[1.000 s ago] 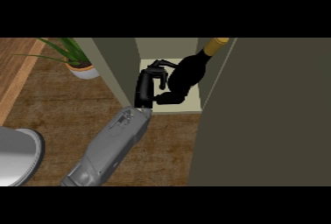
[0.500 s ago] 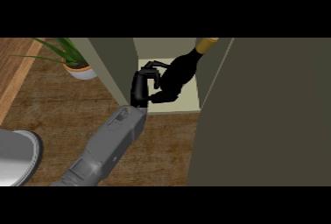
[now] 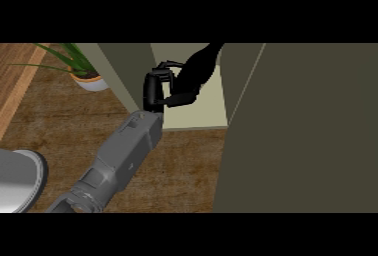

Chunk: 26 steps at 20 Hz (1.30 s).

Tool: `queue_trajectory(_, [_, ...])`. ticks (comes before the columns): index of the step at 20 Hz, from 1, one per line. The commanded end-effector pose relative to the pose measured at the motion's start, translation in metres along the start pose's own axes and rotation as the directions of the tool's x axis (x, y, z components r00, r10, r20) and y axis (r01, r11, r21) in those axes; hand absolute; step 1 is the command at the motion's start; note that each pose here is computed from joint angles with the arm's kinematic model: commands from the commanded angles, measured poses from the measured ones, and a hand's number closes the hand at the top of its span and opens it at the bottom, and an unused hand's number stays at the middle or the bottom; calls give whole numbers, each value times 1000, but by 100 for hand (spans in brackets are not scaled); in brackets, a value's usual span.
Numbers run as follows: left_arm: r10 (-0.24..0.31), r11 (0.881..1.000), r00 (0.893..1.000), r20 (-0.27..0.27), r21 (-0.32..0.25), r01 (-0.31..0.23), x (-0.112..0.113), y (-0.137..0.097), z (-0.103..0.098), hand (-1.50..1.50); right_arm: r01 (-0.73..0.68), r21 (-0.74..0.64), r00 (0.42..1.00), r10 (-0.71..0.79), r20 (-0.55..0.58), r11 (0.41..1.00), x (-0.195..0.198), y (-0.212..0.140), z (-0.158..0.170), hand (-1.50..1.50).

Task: Pick up the wine, place it into the cabinet and close the cabinet

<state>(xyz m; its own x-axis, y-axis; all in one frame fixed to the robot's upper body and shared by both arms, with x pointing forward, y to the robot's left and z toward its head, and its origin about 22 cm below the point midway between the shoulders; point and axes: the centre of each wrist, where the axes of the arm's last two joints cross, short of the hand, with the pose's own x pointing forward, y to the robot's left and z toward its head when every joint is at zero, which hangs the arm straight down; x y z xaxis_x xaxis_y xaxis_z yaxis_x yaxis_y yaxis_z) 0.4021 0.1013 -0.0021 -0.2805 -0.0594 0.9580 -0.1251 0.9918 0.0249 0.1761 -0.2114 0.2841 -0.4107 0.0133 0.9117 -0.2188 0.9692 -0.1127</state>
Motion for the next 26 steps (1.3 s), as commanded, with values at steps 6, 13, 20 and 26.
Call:
queue_trajectory(6, [-16, 999, 1000, -7, 40, 17, 3, 2, -15, 150, 44, 64, 999, -45, 21, 997, 7, 11, 13, -150])
queue_trajectory(13, [-208, 974, 978, -12, 89, 208, 8, 5, -24, 150, 55, 74, 998, -57, 25, 996, 8, 6, 10, -150])
queue_trajectory(20, [-242, 967, 969, -45, 73, 245, 12, 0, -27, 150, 46, 92, 999, -48, 21, 995, 6, 10, 4, -150])
queue_trajectory(26, [-269, 953, 957, -105, 114, 280, -2, 20, -21, 150, 43, 96, 998, -47, 44, 994, 8, 14, -10, -150])
